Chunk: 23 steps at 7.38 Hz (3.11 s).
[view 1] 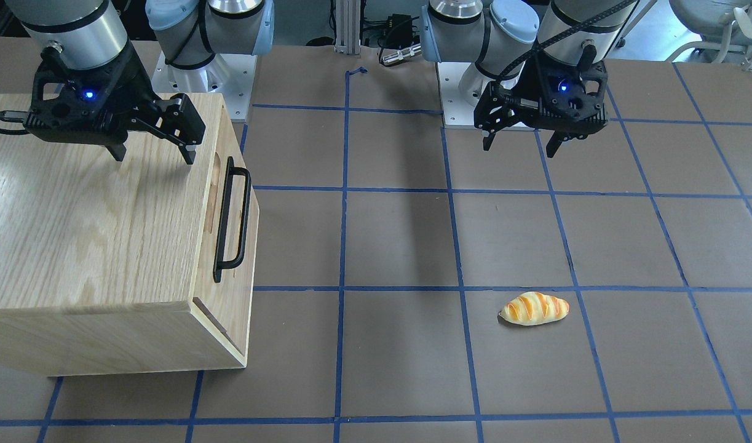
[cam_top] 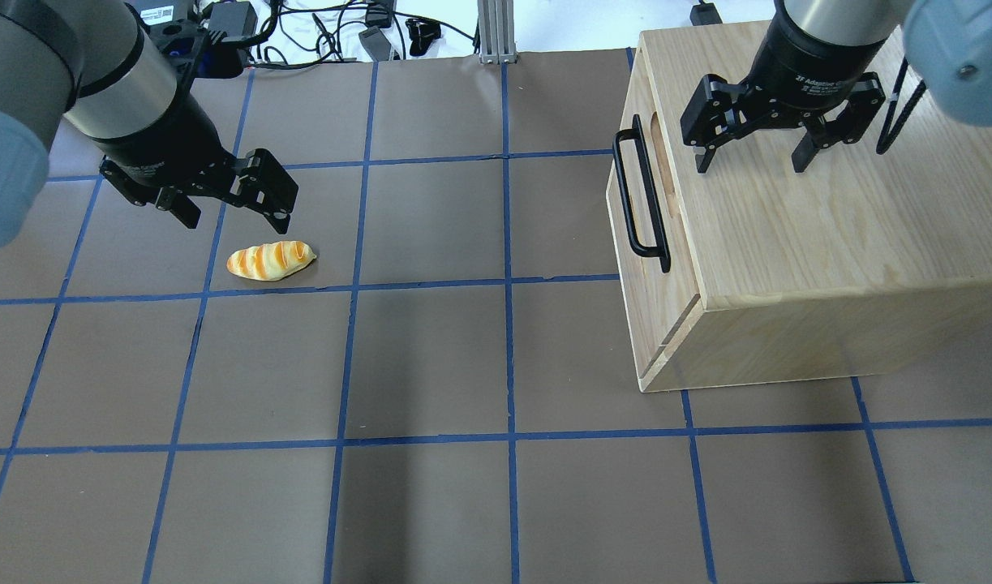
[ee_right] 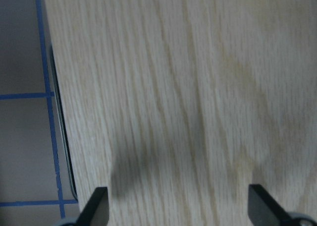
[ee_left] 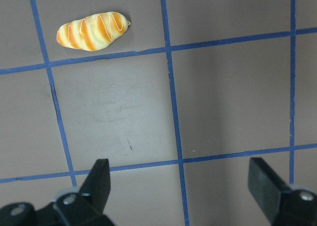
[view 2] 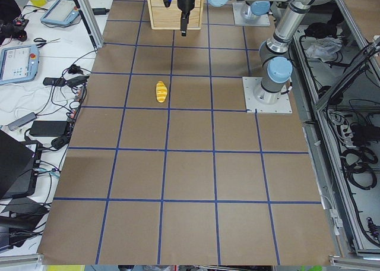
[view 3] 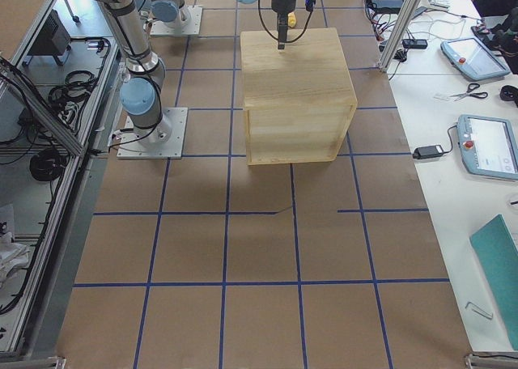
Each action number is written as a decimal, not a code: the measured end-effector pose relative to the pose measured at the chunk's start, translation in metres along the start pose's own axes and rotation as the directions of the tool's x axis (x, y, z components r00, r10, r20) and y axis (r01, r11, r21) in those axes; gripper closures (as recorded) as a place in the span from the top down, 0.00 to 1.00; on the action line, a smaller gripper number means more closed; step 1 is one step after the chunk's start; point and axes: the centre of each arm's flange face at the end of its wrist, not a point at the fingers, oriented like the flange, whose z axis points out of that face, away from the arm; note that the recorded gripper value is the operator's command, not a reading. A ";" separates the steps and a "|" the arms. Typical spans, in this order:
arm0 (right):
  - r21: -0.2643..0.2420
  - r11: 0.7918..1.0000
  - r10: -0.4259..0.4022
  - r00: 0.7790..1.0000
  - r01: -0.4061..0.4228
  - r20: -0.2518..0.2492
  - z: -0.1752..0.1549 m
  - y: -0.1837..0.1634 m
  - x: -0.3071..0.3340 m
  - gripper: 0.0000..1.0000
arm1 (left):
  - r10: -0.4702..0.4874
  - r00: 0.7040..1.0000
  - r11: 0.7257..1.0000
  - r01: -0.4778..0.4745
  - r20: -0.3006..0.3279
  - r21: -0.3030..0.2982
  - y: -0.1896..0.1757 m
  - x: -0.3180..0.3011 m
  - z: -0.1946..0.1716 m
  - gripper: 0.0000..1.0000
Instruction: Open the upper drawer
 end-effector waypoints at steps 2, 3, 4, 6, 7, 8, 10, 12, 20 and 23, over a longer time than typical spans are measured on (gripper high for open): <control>0.000 1.000 0.000 1.000 0.000 0.001 0.000 0.000 -0.001 1.00 | 0.000 1.000 1.000 0.000 0.002 -0.002 -0.001 0.000 0.001 1.00; 0.000 1.000 0.000 1.000 0.000 -0.001 0.000 0.000 -0.001 1.00 | 0.000 1.000 1.000 0.000 0.001 -0.005 -0.002 0.000 0.003 1.00; 0.000 1.000 0.000 1.000 0.000 -0.004 -0.001 0.001 -0.001 1.00 | -0.001 1.000 1.000 0.001 -0.001 -0.007 -0.003 -0.001 0.004 1.00; 0.002 1.000 -0.001 1.000 0.001 -0.007 -0.001 0.001 -0.001 1.00 | -0.008 1.000 1.000 0.008 -0.010 -0.012 -0.002 0.000 0.007 1.00; 0.002 1.000 -0.002 1.000 0.002 -0.008 -0.001 0.001 -0.001 1.00 | -0.012 1.000 1.000 0.012 -0.015 -0.014 -0.002 0.001 0.007 1.00; 0.002 1.000 -0.002 1.000 0.002 -0.008 -0.001 0.001 -0.001 1.00 | -0.014 1.000 1.000 0.013 -0.022 -0.016 -0.002 0.002 0.009 1.00; 0.003 1.000 -0.002 1.000 0.002 -0.009 -0.002 0.001 -0.001 1.00 | -0.010 0.997 1.000 0.009 -0.071 -0.011 -0.003 0.005 0.010 1.00; 0.002 1.000 -0.003 1.000 0.003 -0.009 -0.001 0.001 -0.001 1.00 | 0.014 0.995 1.000 -0.012 -0.095 0.022 -0.010 0.007 0.010 1.00; -0.001 1.000 -0.003 1.000 0.003 -0.011 0.000 0.001 -0.001 1.00 | -0.054 0.963 0.985 0.094 -0.265 0.142 -0.035 0.185 0.042 1.00; -0.002 1.000 -0.003 1.000 0.003 -0.011 0.001 0.001 -0.001 1.00 | -0.064 0.944 0.984 0.113 -0.324 0.136 -0.040 0.229 0.062 1.00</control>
